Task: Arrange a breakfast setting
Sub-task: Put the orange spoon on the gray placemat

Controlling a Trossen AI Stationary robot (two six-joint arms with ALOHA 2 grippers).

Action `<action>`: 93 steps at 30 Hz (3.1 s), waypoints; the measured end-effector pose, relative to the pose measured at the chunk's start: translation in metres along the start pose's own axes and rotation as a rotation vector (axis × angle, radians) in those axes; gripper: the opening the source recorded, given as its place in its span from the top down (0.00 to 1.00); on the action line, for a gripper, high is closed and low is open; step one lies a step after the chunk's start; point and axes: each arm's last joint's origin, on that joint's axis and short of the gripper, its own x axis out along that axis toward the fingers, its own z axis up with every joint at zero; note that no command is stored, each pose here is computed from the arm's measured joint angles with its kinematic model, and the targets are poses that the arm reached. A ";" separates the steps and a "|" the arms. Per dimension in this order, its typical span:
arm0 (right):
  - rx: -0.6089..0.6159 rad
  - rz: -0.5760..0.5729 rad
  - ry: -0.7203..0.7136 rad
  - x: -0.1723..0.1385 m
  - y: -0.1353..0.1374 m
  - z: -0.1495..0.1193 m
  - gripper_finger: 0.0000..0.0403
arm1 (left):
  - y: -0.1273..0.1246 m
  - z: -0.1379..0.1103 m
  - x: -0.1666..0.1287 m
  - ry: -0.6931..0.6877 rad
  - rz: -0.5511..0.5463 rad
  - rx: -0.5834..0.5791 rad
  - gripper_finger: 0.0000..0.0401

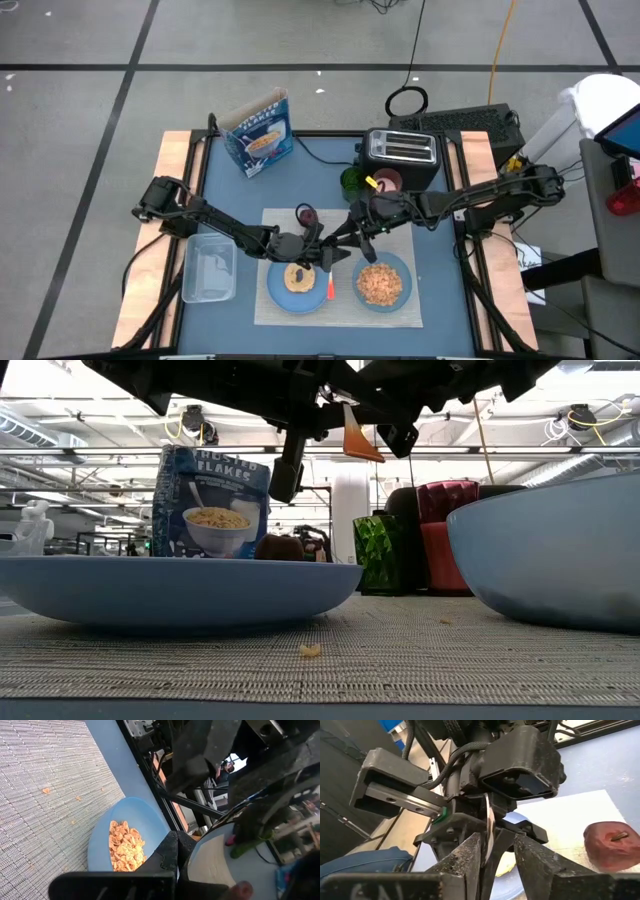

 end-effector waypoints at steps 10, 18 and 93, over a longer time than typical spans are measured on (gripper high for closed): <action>-0.001 0.004 -0.006 0.000 0.000 0.001 0.94 | 0.000 0.000 0.000 -0.001 0.001 0.000 0.99; 0.001 0.003 -0.006 0.000 0.000 0.001 0.98 | 0.000 0.000 0.000 0.005 0.001 -0.006 0.99; 0.369 -0.197 0.204 -0.039 -0.001 -0.012 1.00 | -0.036 0.024 -0.049 0.267 0.000 0.524 0.72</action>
